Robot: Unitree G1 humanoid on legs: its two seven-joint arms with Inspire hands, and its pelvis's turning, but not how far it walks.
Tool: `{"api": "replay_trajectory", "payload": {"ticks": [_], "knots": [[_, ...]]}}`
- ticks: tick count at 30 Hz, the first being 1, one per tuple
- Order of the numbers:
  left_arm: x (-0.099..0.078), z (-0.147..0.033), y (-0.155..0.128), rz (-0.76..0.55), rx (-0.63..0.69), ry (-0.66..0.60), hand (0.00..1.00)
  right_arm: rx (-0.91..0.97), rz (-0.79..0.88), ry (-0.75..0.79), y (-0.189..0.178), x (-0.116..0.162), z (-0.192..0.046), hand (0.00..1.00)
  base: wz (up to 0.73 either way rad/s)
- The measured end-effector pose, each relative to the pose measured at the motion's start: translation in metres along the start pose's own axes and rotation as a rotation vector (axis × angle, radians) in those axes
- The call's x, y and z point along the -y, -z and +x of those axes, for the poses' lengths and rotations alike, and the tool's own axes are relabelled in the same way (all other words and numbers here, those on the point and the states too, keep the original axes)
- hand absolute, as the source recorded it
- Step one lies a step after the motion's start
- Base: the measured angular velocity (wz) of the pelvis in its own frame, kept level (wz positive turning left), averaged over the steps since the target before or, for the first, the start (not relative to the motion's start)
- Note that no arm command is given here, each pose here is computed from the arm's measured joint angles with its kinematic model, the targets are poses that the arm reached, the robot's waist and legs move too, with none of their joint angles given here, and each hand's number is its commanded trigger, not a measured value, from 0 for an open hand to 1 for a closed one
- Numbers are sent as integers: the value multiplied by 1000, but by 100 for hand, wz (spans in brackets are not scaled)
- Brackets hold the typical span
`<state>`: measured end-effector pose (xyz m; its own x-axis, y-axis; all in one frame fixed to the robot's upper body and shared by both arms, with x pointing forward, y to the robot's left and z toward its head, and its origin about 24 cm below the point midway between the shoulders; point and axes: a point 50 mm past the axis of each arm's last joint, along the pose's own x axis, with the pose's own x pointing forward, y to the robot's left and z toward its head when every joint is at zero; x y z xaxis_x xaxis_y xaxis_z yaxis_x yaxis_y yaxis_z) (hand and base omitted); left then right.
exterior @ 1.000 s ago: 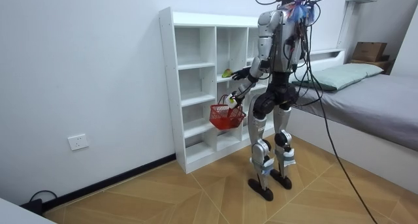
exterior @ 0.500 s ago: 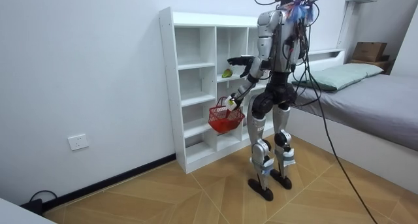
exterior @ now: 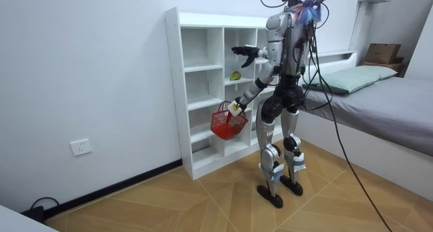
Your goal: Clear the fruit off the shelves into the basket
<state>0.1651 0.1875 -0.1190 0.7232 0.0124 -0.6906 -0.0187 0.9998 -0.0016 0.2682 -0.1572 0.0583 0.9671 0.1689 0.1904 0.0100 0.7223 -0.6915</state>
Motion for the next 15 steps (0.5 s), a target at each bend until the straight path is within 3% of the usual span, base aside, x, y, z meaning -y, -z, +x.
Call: {"api": "replay_trajectory", "payload": {"ticks": [5,15], "knots": [[-8,-8,8,-1,-23,-17,100,-95,93,40,14,16,16,0,20],[-11,-11,12,36,-57,-7,100,-296,249,34,44,14,20,0,19]]}}
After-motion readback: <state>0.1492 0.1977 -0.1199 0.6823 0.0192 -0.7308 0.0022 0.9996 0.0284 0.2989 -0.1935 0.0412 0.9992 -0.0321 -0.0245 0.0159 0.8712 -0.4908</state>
